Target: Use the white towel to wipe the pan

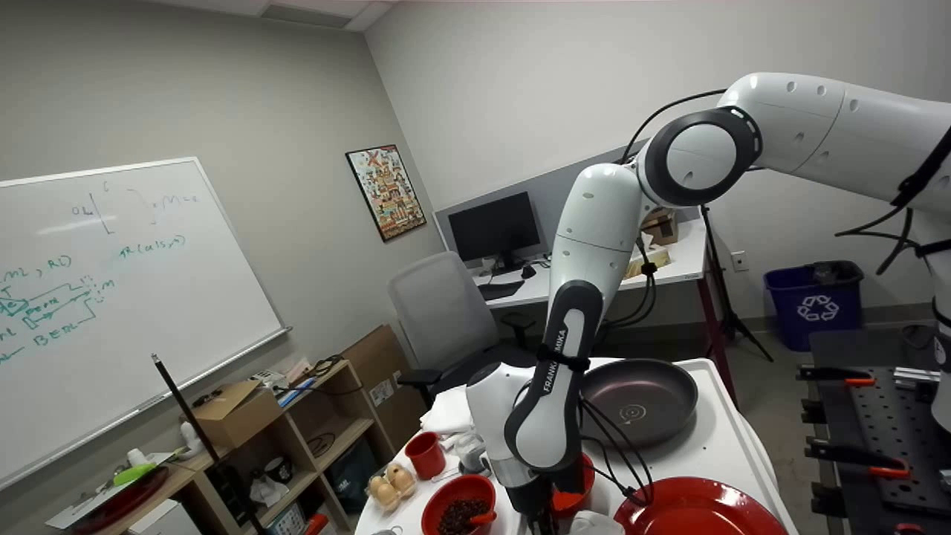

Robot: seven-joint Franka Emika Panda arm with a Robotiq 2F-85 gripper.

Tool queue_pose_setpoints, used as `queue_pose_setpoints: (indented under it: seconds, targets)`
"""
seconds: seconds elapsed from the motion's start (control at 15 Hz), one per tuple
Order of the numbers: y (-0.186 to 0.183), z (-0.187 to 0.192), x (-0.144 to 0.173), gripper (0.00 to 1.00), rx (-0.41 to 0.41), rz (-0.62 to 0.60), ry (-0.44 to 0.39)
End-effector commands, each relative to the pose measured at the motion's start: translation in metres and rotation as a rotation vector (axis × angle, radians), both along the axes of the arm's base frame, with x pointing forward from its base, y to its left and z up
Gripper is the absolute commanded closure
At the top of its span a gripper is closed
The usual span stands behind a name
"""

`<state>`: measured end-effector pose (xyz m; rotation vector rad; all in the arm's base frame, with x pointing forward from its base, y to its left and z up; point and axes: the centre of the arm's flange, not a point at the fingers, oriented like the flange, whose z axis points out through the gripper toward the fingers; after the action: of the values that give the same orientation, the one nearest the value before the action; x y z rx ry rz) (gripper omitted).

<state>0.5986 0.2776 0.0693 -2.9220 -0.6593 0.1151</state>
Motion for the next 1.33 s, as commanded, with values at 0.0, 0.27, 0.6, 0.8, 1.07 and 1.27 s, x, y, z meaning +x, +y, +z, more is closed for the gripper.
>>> queue_pose_setpoints:
  seconds: [0.0,0.27,0.6,0.8,1.07,1.27]
  targets:
    - [0.009,-0.005,0.009,0.97,-0.001,0.023,0.008]
    - [0.013,-0.002,0.008,0.48,0.0,0.029,0.002]
    - [0.017,-0.001,0.004,0.1,0.004,0.037,0.001]
    - [0.019,0.002,0.001,0.0,0.008,0.044,-0.002]
    - [0.025,0.022,-0.013,0.0,0.024,0.048,-0.015]
    - [0.031,0.049,-0.026,0.0,0.046,0.046,-0.036]
